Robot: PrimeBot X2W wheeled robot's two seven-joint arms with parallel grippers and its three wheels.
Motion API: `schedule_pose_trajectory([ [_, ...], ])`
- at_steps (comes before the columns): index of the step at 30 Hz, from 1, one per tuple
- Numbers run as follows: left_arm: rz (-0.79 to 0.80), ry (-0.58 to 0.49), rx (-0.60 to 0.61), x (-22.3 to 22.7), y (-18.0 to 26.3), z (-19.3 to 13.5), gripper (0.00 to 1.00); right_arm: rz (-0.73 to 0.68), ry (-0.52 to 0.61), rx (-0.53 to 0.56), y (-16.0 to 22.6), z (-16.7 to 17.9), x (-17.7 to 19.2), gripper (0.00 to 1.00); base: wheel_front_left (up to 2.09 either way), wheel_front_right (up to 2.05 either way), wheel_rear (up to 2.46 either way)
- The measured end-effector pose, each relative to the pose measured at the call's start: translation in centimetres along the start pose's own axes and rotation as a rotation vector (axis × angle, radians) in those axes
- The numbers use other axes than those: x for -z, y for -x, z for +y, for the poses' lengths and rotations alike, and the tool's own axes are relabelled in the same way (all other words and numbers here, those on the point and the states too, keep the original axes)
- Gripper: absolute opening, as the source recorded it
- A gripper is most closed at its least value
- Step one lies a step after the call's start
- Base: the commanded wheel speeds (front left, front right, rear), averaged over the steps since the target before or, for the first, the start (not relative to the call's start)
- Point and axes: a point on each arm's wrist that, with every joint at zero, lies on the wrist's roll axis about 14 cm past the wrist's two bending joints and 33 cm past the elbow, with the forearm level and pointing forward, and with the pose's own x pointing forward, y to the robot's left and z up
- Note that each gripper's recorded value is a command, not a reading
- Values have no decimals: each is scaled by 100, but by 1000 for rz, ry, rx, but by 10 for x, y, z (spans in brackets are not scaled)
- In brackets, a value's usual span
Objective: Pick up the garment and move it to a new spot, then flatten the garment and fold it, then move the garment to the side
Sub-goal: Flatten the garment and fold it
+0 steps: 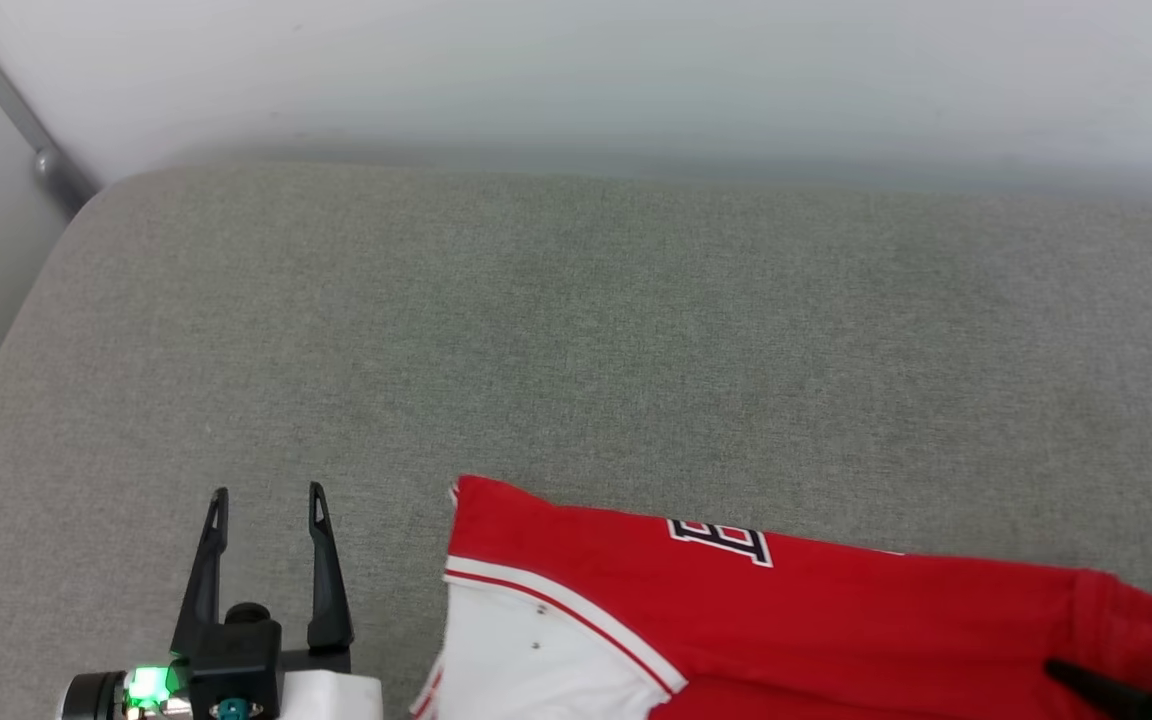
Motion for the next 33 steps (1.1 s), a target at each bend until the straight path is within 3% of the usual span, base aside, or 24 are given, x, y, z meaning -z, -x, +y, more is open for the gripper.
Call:
schedule_pose_trajectory([
  [7, 4, 0, 30, 1, 11, -5, 100, -74, 12, 123, 31, -41, -25, 0, 0, 0, 0],
  [13, 23, -4, 39, 6, 20, -5, 100, -77, 21, 291, 65, -91, -35, 0, 0, 0, 0],
  [18, 24, -10, 60, 7, 22, -8, 100, -76, 28, 330, 77, -100, -38, 0, 0, 0, 0],
  [24, 30, -12, 71, 9, 26, -11, 100, -73, 112, 242, 72, -67, -39, 0, 0, 0, 0],
  [33, 42, -10, 85, 12, 25, -14, 100, -62, 309, -79, 44, 53, -32, 0, 0, 0, 0],
])
